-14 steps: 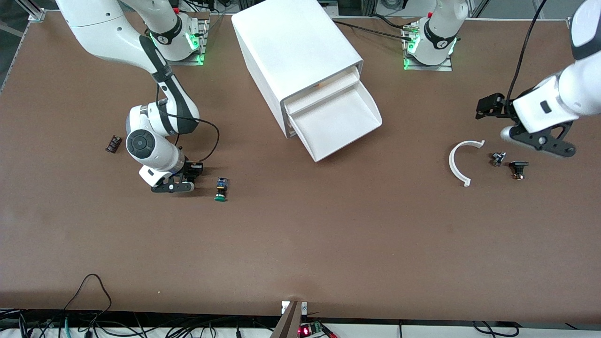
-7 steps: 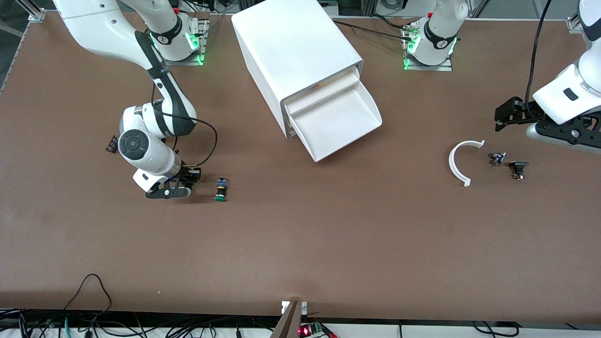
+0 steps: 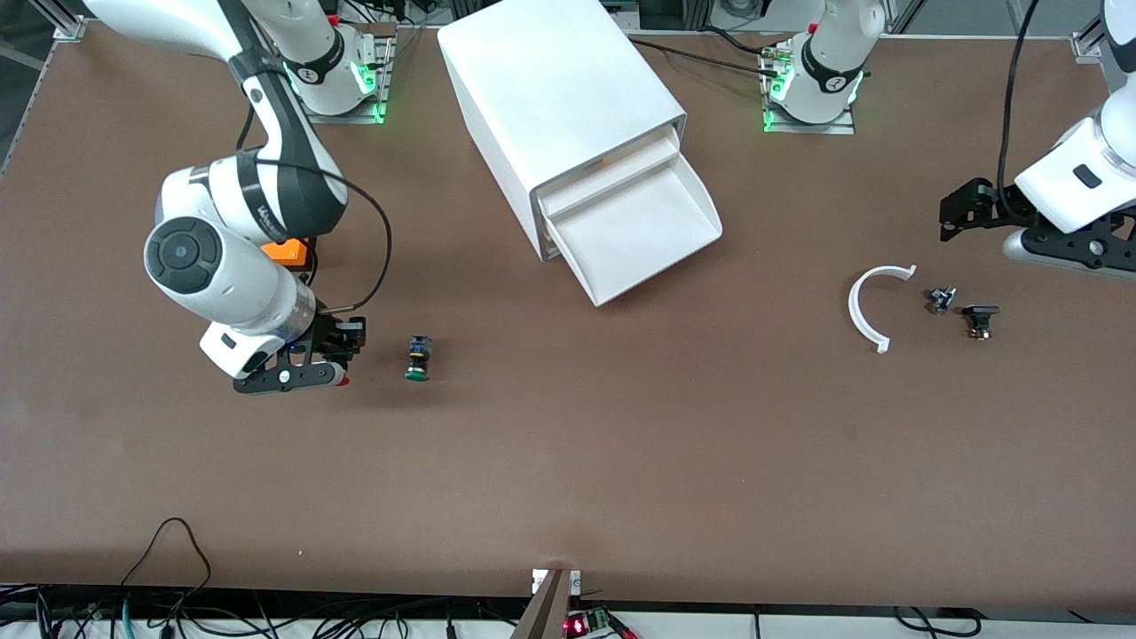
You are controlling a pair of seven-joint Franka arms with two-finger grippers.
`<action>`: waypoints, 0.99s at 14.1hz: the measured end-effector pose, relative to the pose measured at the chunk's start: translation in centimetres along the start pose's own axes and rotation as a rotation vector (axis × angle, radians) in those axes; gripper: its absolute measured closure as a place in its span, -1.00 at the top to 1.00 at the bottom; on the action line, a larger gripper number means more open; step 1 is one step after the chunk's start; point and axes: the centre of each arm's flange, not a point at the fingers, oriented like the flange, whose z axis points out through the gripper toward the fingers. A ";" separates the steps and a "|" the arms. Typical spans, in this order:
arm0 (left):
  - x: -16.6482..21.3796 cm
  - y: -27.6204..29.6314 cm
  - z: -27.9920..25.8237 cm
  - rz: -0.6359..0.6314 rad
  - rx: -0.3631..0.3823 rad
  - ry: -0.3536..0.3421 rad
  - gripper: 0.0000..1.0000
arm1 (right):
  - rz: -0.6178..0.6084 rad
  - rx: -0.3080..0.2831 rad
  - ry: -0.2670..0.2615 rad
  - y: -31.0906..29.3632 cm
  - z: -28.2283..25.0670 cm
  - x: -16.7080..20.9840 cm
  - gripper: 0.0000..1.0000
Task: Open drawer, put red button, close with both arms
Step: 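Lift the red button with the right gripper and carry it over the drawer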
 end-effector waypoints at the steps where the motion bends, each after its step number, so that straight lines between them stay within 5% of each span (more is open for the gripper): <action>1: -0.3 0.5 -0.5 -0.020 0.003 0.005 1.00 | -0.051 0.014 0.004 -1.7 -1.1 0.1 -0.19; 8: -3.1 3.7 -1.4 -0.077 0.032 0.018 1.00 | -0.578 0.135 0.063 -15.1 -4.1 -0.8 -0.19; 14: -1.5 3.1 0.8 -0.077 0.019 0.002 1.00 | -0.984 0.133 0.165 -24.1 -3.7 -1.7 -0.19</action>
